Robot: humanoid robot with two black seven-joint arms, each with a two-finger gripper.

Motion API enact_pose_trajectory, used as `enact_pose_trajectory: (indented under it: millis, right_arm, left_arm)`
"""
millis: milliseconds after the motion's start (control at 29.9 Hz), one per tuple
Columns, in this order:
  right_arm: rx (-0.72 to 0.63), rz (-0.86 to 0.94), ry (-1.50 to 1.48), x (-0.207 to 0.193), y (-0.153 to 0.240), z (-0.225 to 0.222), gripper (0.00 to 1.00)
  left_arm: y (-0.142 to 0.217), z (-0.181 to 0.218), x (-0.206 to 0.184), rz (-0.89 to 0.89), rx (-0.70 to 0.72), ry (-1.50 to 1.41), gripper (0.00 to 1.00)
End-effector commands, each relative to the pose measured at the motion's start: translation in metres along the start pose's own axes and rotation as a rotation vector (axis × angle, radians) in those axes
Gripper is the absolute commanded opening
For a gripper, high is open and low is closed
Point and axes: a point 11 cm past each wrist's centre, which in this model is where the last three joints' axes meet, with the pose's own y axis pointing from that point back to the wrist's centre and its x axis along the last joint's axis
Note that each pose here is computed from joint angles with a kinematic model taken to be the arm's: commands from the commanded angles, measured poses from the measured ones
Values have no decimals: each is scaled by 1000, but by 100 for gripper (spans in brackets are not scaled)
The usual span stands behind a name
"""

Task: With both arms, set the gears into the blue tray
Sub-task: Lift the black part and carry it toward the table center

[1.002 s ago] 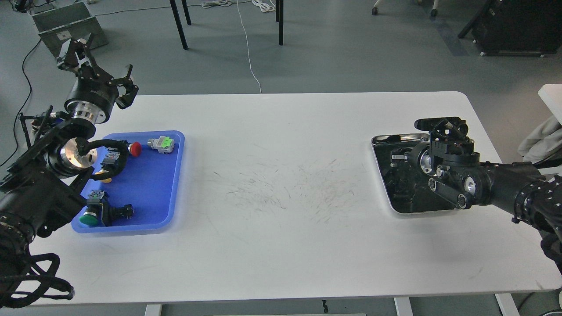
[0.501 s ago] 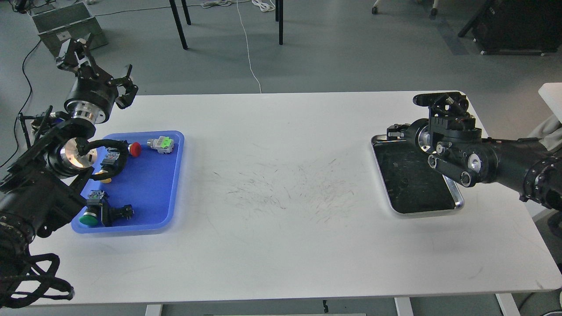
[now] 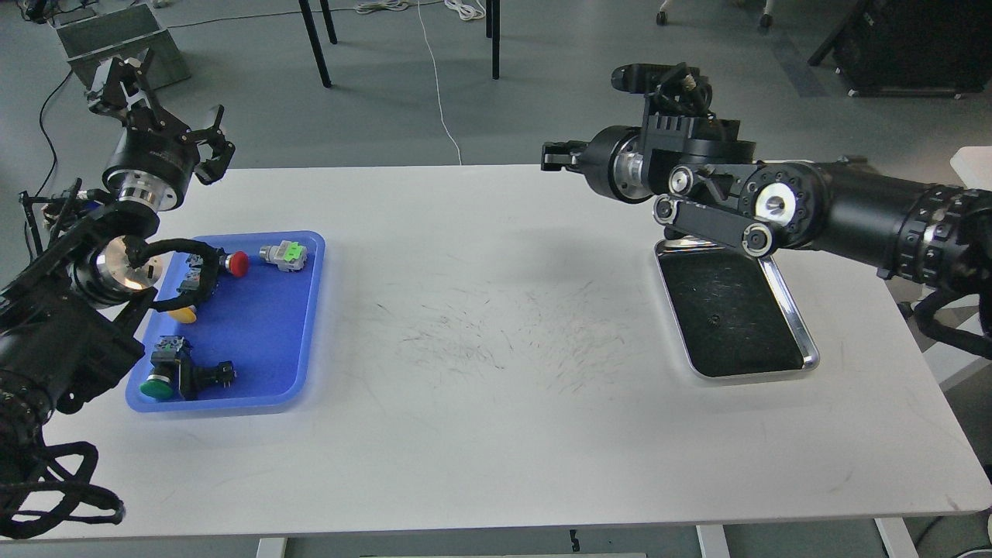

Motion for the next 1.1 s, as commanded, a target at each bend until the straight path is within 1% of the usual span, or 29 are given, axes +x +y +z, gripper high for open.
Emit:
enact_pose_trajectory:
  millis: [0,100,200,301,401,568,668,835,969,1002,1036,1069]
  right_arm:
    - [39,-29,4,-18,-11,-24,2]
    - [13,-38,-10,-32,-14,-11,2]
    - [8,-37,-18,-39,-15,-7,2]
    - [29,-79,-24,-56,-15,-12,2]
    - [80,-130,-25,-75,-12,-28,3]
    - [117,-230,-56,-120,-8,-35,3]
    - [111,-289,-55,-149,-5,-29,3]
    - [99,-323,-51,-168,-4,-22,3]
    - [95,-325,-54,-170,-4,-20,4]
    - [94,-326,-53,-171,-4,-20,5]
    - [93,-323,-53,-170,-4,-19,10]
    - [93,-320,-54,-170,-4,-19,18]
  left_arm:
    - [0,1,0,1,0,-3,98]
    - [0,1,0,1,0,-3,98]
    - [0,1,0,1,-2,-3,98]
    - [0,1,0,1,0,-3,98]
    - [0,0,1,2,-1,-3,98]
    - [0,-2,-1,0,1,1,98]
    - [0,-2,-1,0,0,3,98]
    - [0,-2,-1,1,1,2,98]
    - [1,-2,0,3,0,2,98]
    - [0,-2,-1,2,-1,2,98]
    - [0,-2,-1,1,0,0,98]
    - [0,-2,-1,1,0,0,98]
